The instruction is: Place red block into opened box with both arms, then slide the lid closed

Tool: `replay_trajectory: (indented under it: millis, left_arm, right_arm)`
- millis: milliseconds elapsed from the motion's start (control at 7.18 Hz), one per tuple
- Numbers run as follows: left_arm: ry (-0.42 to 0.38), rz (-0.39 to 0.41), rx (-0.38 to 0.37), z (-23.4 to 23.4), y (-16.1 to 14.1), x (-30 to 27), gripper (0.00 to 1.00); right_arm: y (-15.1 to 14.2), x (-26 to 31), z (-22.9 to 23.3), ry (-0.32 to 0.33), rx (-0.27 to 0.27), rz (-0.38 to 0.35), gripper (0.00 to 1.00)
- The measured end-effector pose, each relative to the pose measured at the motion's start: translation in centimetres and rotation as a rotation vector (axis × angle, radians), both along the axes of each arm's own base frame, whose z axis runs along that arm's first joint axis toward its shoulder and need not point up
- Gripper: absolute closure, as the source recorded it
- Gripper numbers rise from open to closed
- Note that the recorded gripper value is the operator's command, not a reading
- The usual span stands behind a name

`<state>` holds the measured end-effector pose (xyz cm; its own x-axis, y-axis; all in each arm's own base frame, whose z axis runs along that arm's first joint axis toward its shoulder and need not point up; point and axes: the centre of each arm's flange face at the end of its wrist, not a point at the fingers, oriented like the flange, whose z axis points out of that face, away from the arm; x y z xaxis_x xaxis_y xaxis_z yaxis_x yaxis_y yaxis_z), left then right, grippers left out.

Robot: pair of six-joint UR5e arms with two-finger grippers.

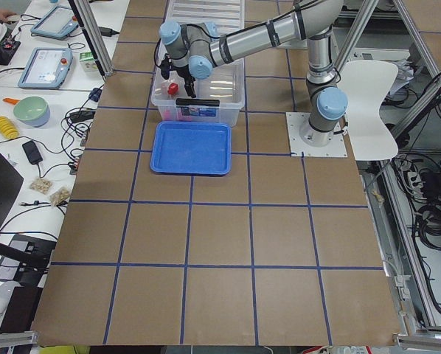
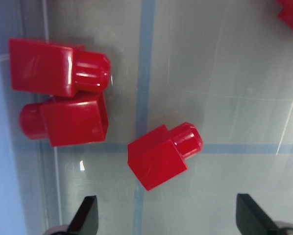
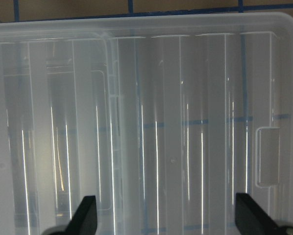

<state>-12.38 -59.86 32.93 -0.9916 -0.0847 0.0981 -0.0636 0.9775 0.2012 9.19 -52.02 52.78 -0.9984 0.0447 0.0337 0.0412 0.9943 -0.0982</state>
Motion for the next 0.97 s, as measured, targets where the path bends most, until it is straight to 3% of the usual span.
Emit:
replay_trajectory:
  millis: [278,696,975]
  left_arm:
    - [-0.055,-0.016,-0.038,6.8,1.1,0.6,0.0]
    - [-0.108,-0.027,-0.101,15.7,7.3,0.8,0.0]
    - [-0.112,-0.027,-0.117,17.2,10.4,0.5,0.0]
  right_arm:
    - [0.4,-5.1,0.9,0.019,0.005,0.028,0.0]
    - [0.7,-13.7,0.4,0.031,0.031,0.081,0.0]
    - [1.5,-19.4,-1.6,0.012,0.062,0.055,0.0]
